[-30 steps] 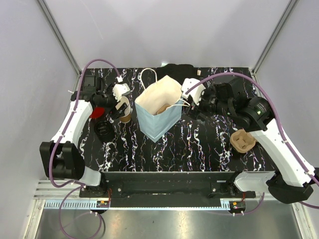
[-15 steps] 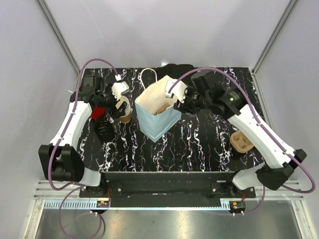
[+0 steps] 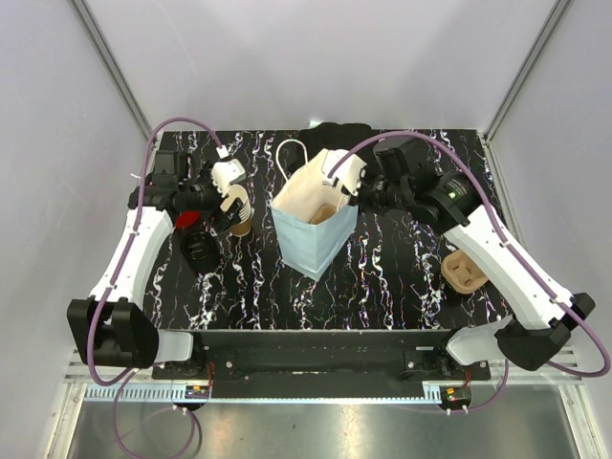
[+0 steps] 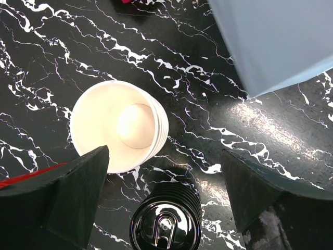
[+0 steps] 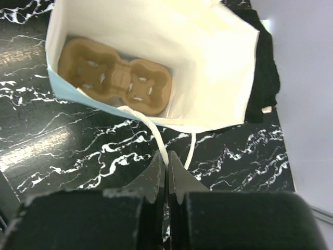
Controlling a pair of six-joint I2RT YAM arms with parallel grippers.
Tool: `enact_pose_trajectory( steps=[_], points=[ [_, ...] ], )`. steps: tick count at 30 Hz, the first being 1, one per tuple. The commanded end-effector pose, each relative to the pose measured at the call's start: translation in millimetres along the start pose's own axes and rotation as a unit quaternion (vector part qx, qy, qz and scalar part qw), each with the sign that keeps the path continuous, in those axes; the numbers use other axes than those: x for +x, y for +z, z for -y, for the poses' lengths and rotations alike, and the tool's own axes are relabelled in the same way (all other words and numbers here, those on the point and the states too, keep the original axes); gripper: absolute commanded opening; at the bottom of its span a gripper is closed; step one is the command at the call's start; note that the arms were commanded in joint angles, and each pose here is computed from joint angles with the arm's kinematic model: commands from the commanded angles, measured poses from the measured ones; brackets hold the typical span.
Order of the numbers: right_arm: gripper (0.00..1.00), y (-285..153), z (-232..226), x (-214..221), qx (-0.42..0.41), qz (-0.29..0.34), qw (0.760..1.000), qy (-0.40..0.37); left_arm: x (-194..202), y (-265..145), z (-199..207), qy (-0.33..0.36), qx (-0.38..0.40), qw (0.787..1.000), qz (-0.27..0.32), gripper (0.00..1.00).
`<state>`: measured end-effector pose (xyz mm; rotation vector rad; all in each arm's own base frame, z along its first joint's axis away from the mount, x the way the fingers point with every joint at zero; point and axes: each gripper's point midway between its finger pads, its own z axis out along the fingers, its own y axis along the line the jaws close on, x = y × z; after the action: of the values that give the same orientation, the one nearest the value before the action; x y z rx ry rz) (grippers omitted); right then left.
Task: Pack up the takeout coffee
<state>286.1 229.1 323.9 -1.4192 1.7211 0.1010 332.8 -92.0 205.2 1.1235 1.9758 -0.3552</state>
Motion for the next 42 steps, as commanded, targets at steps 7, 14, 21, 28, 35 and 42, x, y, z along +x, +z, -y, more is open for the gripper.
enact_pose_trajectory(
  steps=[7, 14, 21, 28, 35, 42],
  points=[
    [0.00, -35.1, 24.2, 21.2, 0.076, -0.014, 0.997, -0.017, -16.1, -4.2, 5.7, 0.015, -0.001, 0.999, 0.031, 0.94],
    [0.00, -47.0, 50.6, 63.6, 0.128, -0.053, 0.990, 0.001, -21.0, -5.8, 11.4, 0.022, -0.002, 0.999, 0.034, 0.95],
    [0.00, -63.9, 77.0, 84.5, 0.176, -0.066, 0.982, 0.015, -24.1, -3.5, 16.9, 0.027, 0.002, 0.999, 0.032, 0.95],
    [0.00, -70.6, 99.5, 103.5, 0.208, -0.083, 0.974, 0.025, -25.9, -1.8, 19.8, 0.030, 0.003, 0.999, 0.030, 0.95],
    [0.00, -80.8, 133.4, 133.6, 0.246, -0.102, 0.963, 0.049, -25.6, -0.7, 20.9, 0.032, 0.003, 0.999, 0.027, 0.95],
    [0.00, -93.3, 163.2, 170.8, 0.274, -0.116, 0.951, 0.080, -22.4, 1.2, 21.9, 0.033, 0.004, 0.999, 0.022, 0.95]
  ],
)
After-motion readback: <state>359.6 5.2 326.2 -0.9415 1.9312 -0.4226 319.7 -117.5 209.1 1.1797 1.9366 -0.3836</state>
